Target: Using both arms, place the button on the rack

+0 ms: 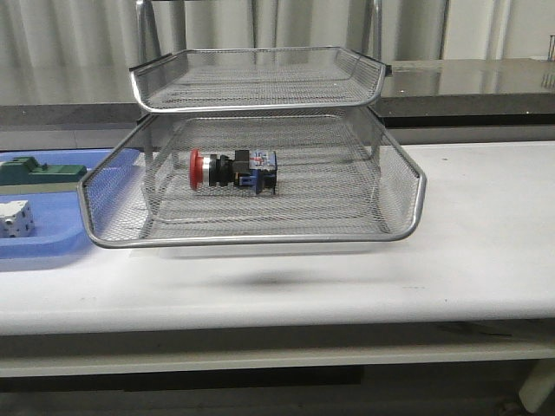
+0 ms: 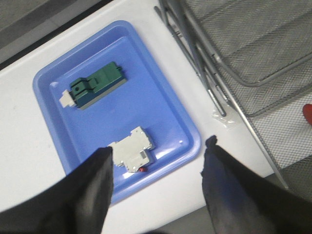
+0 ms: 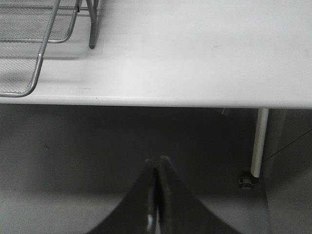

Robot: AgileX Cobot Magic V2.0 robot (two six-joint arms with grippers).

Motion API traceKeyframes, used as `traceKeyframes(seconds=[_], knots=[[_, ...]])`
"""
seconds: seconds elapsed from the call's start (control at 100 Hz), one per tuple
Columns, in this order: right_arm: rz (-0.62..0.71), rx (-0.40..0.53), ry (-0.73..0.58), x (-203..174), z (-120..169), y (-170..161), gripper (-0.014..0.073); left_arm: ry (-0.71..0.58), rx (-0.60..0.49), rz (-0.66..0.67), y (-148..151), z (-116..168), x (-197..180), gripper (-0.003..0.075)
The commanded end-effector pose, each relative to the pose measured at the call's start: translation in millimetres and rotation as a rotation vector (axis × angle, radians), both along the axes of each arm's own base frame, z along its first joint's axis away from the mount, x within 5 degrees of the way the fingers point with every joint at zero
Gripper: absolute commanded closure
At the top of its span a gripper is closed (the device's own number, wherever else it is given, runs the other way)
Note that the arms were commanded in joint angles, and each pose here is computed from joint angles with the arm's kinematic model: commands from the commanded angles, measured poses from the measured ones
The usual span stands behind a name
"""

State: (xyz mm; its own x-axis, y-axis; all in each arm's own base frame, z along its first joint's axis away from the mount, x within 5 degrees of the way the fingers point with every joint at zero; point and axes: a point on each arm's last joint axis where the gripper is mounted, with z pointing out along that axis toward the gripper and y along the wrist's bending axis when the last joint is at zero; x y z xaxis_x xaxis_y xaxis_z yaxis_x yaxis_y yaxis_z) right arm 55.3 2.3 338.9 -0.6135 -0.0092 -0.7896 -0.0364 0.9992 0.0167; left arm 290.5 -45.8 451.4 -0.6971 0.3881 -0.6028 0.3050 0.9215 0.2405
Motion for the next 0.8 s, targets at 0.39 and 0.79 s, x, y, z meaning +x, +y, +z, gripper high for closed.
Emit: traceKeyframes(seconds=[0.39,0.79], knots=[[0.004,-0.001,-0.081,3,13,0,0.0666,-0.162,-0.157,0.141,23,-29,-94,0.0335],[0.004,-0.001,-0.081,3,13,0,0.0666,-0.223,-0.223,0.273,41,-90,-167,0.0335]])
